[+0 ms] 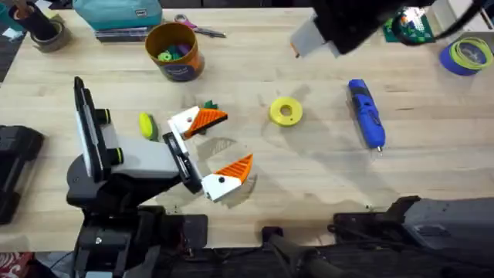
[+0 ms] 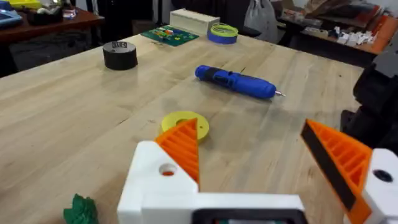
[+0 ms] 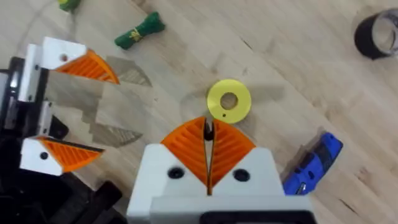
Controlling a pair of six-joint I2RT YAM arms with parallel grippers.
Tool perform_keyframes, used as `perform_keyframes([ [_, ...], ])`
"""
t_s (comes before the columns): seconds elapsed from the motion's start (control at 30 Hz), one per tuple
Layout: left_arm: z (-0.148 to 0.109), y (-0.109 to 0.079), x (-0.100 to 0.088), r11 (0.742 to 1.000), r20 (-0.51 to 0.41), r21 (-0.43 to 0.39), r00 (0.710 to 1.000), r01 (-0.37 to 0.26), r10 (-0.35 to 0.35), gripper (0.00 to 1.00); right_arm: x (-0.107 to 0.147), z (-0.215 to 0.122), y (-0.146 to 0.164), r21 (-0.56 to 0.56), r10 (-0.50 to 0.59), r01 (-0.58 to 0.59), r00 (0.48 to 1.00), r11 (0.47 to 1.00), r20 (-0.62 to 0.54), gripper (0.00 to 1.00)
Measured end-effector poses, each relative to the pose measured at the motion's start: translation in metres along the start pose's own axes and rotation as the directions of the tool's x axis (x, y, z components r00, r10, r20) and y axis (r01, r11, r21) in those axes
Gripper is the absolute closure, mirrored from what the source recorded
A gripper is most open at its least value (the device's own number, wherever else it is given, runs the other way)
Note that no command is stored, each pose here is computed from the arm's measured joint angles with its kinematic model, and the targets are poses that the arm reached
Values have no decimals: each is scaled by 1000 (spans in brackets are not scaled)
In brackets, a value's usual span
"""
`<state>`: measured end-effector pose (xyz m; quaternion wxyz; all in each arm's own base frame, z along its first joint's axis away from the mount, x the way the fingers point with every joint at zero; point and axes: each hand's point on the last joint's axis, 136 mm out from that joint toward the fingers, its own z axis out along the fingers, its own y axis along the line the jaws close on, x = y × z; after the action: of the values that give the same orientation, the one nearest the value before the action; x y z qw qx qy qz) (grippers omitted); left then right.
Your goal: Pick up the gripper from the table and insert it into the empty holder that is missing its gripper. Then pick up a screw, insert it into the mounting hole, and use the screwdriver to tighten it. Finally, clean up the table by picking up the vegetable and placing it into the bucket.
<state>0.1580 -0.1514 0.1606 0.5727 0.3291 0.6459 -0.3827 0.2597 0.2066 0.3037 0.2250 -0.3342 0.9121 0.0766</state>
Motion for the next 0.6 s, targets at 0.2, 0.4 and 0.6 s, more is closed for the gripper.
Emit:
perform_keyframes([
  [0.2,0,0,0,1000,0,0,1000,0,0,15,-25,14,18,-25,-74,73,997,997,-19,995],
  [0.4,0,0,0,1000,0,0,1000,0,0,15,-36,37,49,-66,-188,184,981,981,-48,995],
  [0.6,0,0,0,1000,0,0,1000,0,0,15,-41,45,84,-104,-310,306,951,946,-17,995],
])
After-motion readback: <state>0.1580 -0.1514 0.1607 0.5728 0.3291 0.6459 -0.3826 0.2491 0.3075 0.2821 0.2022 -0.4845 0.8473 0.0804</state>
